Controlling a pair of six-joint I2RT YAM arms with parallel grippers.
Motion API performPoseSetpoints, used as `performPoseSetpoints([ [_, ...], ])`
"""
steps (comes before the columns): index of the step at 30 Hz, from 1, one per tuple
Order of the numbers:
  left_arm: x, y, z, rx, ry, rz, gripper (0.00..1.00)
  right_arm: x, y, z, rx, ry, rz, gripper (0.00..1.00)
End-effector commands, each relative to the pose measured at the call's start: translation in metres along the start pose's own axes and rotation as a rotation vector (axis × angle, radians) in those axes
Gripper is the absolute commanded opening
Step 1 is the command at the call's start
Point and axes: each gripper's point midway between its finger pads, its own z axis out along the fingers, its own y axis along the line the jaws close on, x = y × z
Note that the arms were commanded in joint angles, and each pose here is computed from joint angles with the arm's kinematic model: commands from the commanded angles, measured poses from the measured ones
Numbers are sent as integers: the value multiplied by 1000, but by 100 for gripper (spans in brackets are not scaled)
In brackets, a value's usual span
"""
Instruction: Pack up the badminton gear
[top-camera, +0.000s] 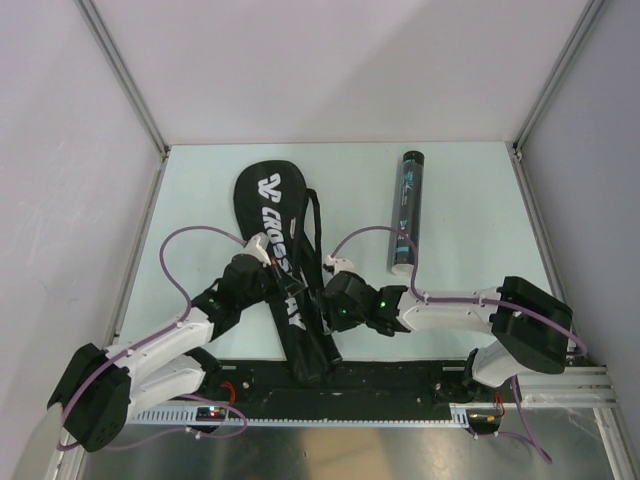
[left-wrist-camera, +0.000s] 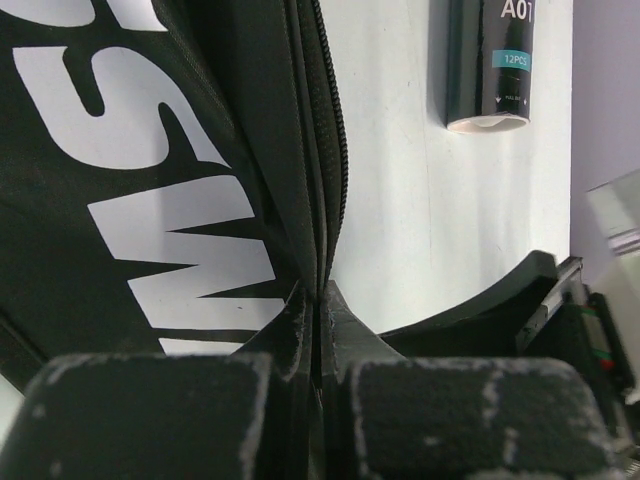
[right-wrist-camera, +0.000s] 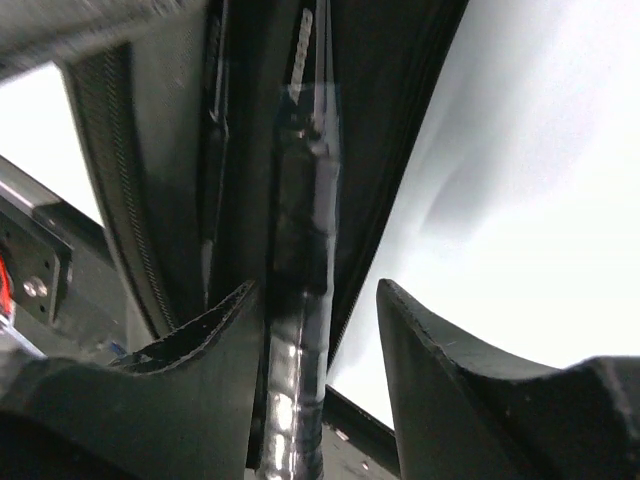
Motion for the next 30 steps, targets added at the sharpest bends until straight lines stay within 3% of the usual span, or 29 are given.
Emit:
performPoseSetpoints([
  [1,-8,-17,-1,73,-33,23,0,12,3,-1,-65,36,-18,51],
  [8,-7,-19,-1,80,-28,-6,0,9,21,10,-177,22,16,27],
  [13,-6,-21,-2,96,-33,-63,0,-23,49,-3,-280,-88,85,13],
  [19,-6,-26,-5,135,-54,-149,0,-43,49,10,-224,-218,198,8],
  [25,-10,-32,-10,166,-79,-198,0,-34,41,35,-167,-235,270,7],
  [30,-13,-24,-10,148,-120,-238,0,-33,31,43,-103,-262,334,13],
])
